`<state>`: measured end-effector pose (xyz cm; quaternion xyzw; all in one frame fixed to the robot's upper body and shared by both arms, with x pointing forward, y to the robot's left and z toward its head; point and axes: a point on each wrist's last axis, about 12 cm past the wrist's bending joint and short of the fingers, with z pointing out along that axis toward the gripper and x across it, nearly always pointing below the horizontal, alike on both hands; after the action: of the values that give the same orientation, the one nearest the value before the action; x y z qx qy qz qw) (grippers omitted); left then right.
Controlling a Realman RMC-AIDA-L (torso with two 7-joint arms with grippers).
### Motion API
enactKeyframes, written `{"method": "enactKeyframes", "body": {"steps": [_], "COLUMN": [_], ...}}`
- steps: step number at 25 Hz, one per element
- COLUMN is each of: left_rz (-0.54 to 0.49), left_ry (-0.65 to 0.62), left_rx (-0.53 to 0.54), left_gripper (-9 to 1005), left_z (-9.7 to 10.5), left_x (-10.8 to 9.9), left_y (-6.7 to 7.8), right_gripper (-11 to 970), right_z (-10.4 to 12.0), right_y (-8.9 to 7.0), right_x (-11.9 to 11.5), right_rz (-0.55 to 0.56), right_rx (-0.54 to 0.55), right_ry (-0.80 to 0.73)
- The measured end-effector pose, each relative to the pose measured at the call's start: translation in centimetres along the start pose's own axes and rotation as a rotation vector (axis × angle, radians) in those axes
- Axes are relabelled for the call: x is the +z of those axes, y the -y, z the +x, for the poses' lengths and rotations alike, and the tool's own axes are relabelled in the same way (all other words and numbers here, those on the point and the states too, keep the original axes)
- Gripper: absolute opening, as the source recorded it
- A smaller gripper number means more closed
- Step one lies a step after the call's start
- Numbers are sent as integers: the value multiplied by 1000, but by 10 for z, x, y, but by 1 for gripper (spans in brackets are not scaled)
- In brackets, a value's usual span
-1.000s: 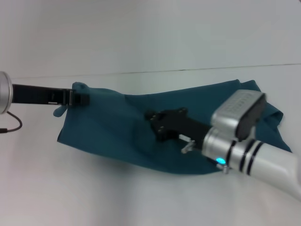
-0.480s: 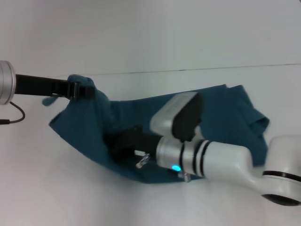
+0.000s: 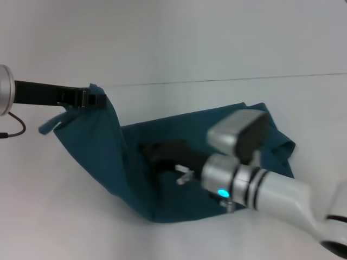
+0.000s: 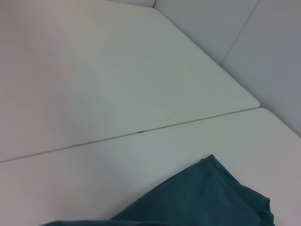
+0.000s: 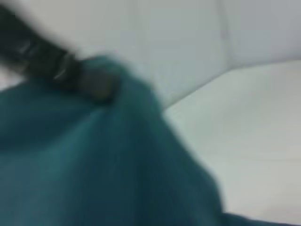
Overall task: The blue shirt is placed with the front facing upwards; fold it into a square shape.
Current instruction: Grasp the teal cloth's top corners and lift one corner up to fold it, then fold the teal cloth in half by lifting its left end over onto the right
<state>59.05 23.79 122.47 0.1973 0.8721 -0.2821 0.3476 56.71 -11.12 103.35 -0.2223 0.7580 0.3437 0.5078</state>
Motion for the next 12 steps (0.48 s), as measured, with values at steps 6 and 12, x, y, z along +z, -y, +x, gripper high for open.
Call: {"method": "enactKeyframes", "body": {"steps": [6, 12], "left_rz": [-4, -11], "left_ry": [9, 30], "left_rx": [14, 40], "left_gripper": [33, 34], "left_z": [-3, -11], "left_x": [-2, -7], "left_y": [2, 7], "right_gripper": [39, 42], "right_z": [10, 14], "right_y": [14, -10], "right_x": [-20, 1], "right_rz": [71, 8], "right_rx": [65, 36], "right_ry": [60, -50]}}
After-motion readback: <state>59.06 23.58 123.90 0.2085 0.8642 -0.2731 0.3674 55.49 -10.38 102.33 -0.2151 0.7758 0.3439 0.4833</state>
